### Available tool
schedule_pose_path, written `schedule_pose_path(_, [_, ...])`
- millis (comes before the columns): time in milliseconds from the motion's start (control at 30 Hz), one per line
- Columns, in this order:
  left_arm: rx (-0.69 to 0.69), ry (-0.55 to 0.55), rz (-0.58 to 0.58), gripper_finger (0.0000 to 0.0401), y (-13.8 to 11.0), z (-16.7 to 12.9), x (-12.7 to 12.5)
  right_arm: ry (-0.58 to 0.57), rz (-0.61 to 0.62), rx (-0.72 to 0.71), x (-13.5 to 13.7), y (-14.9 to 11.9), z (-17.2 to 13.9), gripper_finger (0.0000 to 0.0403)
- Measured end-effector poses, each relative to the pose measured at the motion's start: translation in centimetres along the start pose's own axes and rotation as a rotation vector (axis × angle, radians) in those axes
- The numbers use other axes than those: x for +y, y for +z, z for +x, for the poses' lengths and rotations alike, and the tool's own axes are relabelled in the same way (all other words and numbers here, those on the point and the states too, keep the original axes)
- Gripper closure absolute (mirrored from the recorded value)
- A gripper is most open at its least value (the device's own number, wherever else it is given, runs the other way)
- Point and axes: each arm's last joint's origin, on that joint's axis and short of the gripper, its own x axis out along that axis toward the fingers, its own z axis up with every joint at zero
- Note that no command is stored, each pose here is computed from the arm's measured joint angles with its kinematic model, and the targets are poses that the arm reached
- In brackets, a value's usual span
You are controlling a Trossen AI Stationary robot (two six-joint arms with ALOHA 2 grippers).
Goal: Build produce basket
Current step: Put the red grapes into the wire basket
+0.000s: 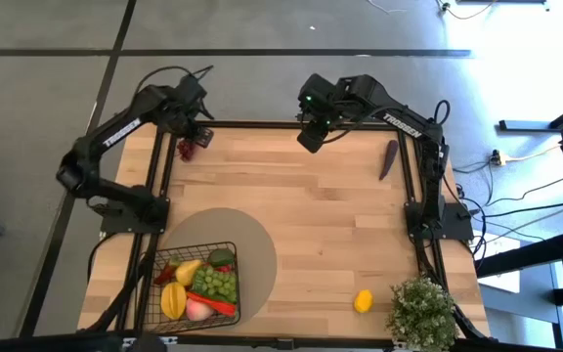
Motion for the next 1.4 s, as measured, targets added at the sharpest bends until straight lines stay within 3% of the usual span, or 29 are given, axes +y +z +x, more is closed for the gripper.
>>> schedule_pose_path(333, [0.202,0.041,0.029,0.0317,2.3,5.5,1.8,0.0,-0.01,-0.001,0.0,0.0,0.0,0.0283])
schedule_pose_path(800, [0.371,0.073,0.078,0.0317,3.4,11.1,1.7,-0.001,-0.014,-0.001,0.0,0.0,0.1,0.0283])
schedule_pose_path(933, [0.384,0.094,0.085,0.0317,3.4,11.3,1.8,-0.001,-0.014,-0.001,0.0,0.0,0.1,0.0283])
schedule_pose_path(1100, [0.447,0.201,0.136,0.0317,2.8,11.0,2.4,0.002,-0.011,-0.018,0.0,0.2,0.0,0.0283])
schedule_pose_path(1167, [0.471,0.183,0.142,0.0317,2.6,10.9,2.4,0.005,-0.009,-0.033,0.1,0.3,0.0,0.0283])
schedule_pose_path(1300, [0.559,0.037,0.127,0.0317,1.9,10.4,1.3,0.009,-0.024,-0.056,0.1,0.6,0.0,0.0283])
schedule_pose_path(1400, [0.54,0.03,0.143,0.0317,1.6,9.6,0.5,0.011,-0.027,-0.068,0.1,0.7,0.0,0.0283])
